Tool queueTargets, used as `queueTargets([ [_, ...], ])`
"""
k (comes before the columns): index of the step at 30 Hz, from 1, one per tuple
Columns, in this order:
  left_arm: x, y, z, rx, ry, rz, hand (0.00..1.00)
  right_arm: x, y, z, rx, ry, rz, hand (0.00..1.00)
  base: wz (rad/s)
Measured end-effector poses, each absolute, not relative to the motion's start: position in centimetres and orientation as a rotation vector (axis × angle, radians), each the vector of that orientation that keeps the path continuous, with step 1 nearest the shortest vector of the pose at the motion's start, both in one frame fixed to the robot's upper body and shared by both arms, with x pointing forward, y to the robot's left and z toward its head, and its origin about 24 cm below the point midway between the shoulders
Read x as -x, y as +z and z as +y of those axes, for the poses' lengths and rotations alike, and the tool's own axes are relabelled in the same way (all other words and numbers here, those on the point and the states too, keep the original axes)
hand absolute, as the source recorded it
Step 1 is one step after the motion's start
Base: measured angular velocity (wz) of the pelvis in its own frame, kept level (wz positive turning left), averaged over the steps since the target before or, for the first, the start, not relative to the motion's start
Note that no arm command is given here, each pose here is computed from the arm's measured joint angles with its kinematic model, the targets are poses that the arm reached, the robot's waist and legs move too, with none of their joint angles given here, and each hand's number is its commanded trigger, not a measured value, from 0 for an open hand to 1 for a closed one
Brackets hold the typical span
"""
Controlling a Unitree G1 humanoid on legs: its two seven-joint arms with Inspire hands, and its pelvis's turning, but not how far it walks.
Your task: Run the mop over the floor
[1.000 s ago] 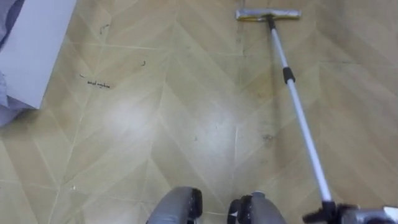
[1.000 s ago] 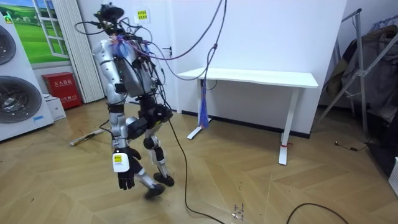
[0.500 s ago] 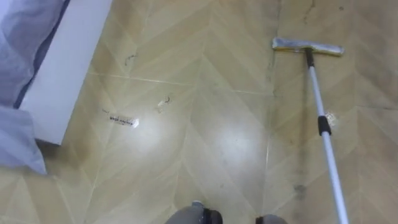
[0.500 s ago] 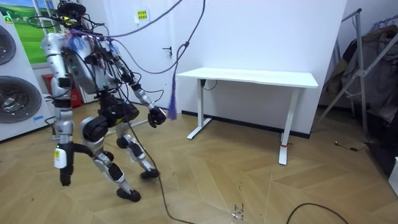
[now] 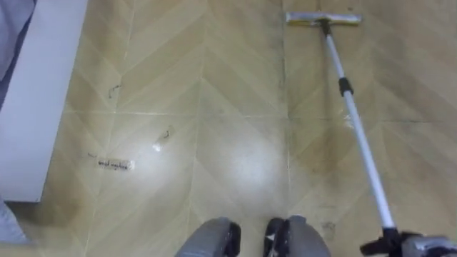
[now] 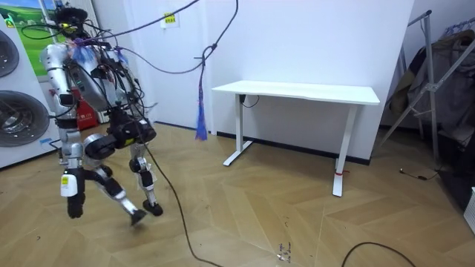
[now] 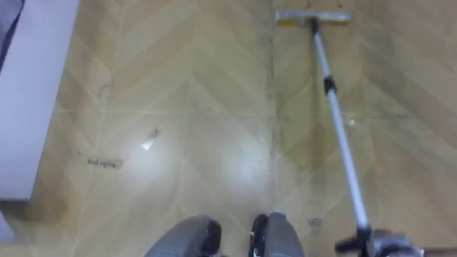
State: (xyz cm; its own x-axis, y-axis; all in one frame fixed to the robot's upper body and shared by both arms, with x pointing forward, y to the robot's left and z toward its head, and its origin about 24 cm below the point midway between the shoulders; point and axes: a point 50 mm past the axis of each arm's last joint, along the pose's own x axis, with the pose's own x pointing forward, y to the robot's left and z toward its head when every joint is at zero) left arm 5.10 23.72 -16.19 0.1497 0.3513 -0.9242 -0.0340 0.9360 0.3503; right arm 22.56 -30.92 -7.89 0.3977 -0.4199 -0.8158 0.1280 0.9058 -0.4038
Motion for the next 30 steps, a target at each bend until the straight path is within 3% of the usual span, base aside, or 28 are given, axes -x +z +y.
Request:
queueTargets([
  [3, -4.1, -16.4, 23.2, -0.246, 0.247, 1.422, 0.0, -22.3, -8.3, -30.5, 0.221, -0.348, 1.107, 1.0, 0.29],
  [5, -4.6, -16.3, 23.2, -0.252, 0.219, 1.415, 0.0, -19.6, -9.8, -30.9, 0.174, -0.373, 1.162, 1.0, 0.67],
  [10, -6.9, -16.2, 22.9, -0.253, 0.195, 1.354, 0.0, -8.6, -13.2, -32.3, 0.193, -0.454, 1.449, 1.0, 0.2],
  [14, -7.1, -16.2, 22.5, -0.259, 0.178, 1.331, 0.0, -4.2, -14.1, -31.7, 0.24, -0.46, 1.558, 1.0, -0.25],
  [19, -6.9, -16.4, 21.6, -0.272, 0.141, 1.335, 0.0, -3.7, -15.4, -28.8, 0.186, -0.425, 1.584, 1.0, -0.11],
  [23, -5.8, -16.6, 21.6, -0.268, 0.15, 1.388, 0.0, -4.2, -15.4, -28.6, 0.161, -0.432, 1.61, 1.0, 0.05],
  [26, -5.6, -16.6, 21.8, -0.25, 0.193, 1.397, 0.0, -8.5, -14.1, -30.0, 0.192, -0.431, 1.518, 1.0, -0.2],
  [30, -4.7, -16.3, 22.8, -0.248, 0.223, 1.407, 0.0, -18.6, -10.4, -30.4, 0.258, -0.363, 1.25, 1.0, -0.2],
])
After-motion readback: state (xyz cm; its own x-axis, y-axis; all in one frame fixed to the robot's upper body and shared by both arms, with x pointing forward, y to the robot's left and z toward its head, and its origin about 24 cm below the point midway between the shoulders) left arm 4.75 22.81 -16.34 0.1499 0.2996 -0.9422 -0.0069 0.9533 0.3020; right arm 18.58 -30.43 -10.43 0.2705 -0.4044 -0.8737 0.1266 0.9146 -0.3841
